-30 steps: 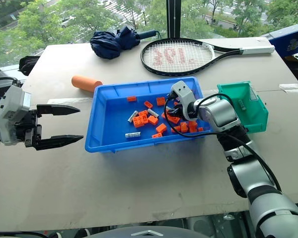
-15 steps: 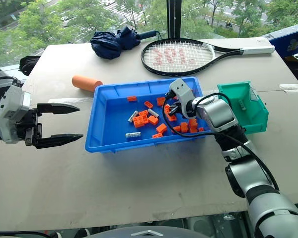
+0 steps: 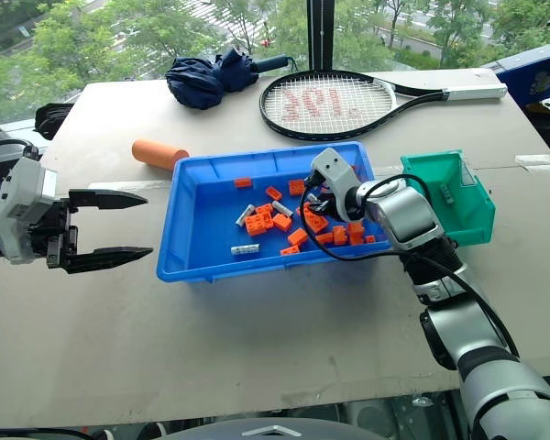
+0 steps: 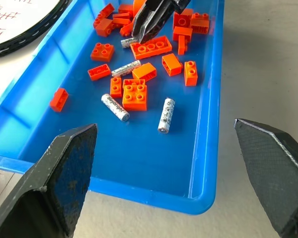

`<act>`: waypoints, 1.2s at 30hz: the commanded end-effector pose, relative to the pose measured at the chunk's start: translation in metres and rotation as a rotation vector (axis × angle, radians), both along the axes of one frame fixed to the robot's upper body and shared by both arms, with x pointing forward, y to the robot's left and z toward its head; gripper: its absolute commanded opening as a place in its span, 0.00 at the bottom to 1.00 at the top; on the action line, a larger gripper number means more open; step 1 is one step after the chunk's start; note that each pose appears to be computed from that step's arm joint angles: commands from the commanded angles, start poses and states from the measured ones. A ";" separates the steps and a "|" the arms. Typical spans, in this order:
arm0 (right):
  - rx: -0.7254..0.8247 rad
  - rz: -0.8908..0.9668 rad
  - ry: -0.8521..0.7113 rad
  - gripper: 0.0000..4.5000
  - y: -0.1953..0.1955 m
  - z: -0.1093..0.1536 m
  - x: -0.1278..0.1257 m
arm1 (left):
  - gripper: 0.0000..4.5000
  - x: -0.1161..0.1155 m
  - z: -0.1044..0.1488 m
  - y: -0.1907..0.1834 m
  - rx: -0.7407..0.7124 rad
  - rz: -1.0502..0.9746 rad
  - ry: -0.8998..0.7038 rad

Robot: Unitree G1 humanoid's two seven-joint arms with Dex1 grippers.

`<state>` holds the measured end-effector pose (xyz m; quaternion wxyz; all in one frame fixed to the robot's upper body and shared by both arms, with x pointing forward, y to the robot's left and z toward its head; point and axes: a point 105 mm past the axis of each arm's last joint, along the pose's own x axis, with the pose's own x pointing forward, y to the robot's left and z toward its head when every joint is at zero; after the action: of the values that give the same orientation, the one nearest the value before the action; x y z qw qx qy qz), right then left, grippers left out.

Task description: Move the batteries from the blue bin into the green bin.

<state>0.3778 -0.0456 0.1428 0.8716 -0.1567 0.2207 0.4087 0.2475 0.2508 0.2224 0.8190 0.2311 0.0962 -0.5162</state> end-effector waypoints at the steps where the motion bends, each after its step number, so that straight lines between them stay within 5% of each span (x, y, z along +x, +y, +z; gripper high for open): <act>1: 0.038 -0.005 -0.051 0.66 0.001 0.019 0.001 | 1.00 0.000 0.008 -0.001 0.008 -0.014 -0.035; 2: 0.047 -0.016 -0.051 0.78 0.000 0.020 0.003 | 1.00 0.000 0.008 -0.001 0.008 -0.014 -0.036; 13: 0.168 -0.096 0.024 0.78 0.010 0.019 0.011 | 1.00 0.003 0.009 -0.004 0.009 -0.024 -0.044; 23: -0.021 0.009 -0.094 0.78 0.006 0.018 -0.014 | 1.00 0.004 0.009 -0.002 0.003 -0.016 -0.041; 36: -0.051 -0.106 0.027 0.78 -0.002 -0.008 -0.034 | 1.00 0.006 0.008 -0.005 0.005 -0.024 -0.043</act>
<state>0.3439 -0.0468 0.1259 0.8763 -0.1654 0.2651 0.3665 0.2536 0.2468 0.2241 0.8164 0.2317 0.0873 -0.5217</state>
